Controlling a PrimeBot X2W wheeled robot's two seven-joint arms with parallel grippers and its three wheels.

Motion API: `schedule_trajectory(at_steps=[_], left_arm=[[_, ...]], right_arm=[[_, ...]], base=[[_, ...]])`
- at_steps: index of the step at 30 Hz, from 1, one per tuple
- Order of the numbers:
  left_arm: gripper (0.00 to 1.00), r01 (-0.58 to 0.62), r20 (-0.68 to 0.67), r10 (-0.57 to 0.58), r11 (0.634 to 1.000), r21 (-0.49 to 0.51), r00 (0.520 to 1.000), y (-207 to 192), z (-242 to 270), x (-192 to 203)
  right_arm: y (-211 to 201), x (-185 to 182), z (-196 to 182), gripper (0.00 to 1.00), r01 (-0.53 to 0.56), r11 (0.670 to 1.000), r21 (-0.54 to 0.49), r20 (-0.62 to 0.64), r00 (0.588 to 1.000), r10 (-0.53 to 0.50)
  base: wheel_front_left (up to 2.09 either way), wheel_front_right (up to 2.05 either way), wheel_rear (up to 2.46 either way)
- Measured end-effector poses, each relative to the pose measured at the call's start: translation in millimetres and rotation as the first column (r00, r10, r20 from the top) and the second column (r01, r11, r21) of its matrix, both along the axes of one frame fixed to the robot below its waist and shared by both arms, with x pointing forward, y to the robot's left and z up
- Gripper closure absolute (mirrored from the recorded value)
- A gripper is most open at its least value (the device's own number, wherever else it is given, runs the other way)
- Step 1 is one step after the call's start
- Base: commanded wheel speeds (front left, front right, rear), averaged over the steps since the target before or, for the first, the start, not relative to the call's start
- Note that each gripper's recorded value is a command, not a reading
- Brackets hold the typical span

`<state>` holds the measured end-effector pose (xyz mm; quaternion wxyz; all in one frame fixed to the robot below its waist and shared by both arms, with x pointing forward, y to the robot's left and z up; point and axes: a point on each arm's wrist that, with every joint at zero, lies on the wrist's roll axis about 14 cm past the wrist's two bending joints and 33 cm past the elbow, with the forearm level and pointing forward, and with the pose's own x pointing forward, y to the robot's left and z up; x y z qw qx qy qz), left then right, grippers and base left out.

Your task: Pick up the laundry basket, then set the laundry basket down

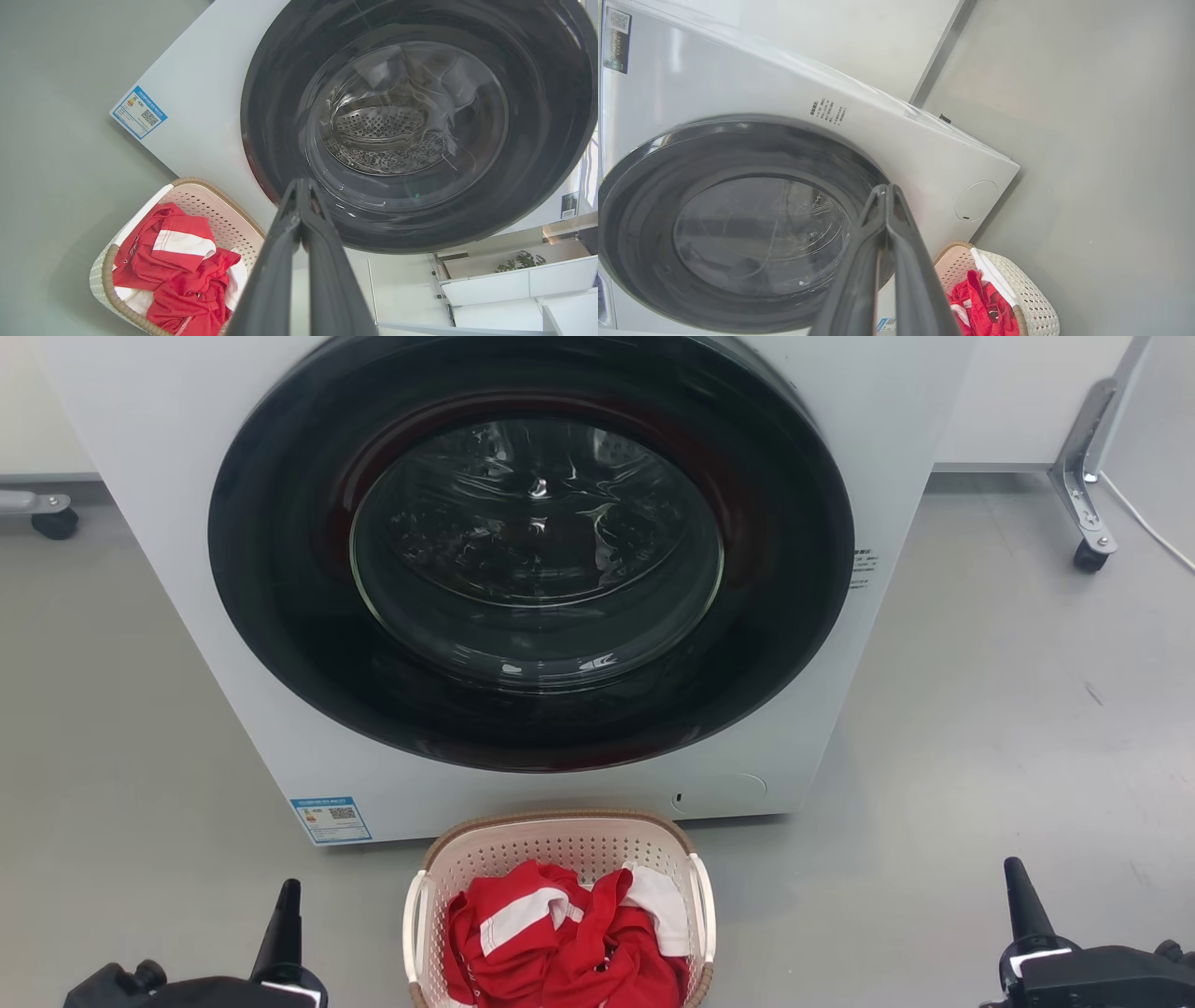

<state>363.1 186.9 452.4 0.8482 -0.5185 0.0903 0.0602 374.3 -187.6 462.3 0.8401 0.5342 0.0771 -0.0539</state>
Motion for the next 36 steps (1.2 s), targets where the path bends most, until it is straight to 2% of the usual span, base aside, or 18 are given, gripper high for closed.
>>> schedule_trajectory(at_steps=[13,22,29,36], left_arm=[[1.0,-0.017,0.037,0.025,0.98,-0.198,0.999,1.8,8.4,6.0],[1.0,-0.013,0.075,0.04,0.943,-0.333,0.996,1.5,18.0,11.2],[1.0,-0.017,0.099,0.066,0.901,-0.433,0.993,4.4,24.9,15.0],[1.0,-0.014,0.107,0.07,0.889,-0.457,0.992,4.3,26.6,15.6]], right_arm=[[-6.4,0.9,4.2,1.0,0.029,0.982,0.188,0.022,0.999,-0.034],[-11.9,2.7,9.9,1.0,0.043,0.949,0.314,0.051,0.997,-0.062],[-17.4,3.4,14.9,1.0,0.053,0.911,0.409,0.073,0.993,-0.091],[-17.4,6.7,20.0,1.0,0.045,0.904,0.424,0.09,0.992,-0.092]], base=[[0.0,0.0,0.0],[0.0,0.0,0.0],[0.0,0.0,0.0],[0.0,0.0,0.0]])
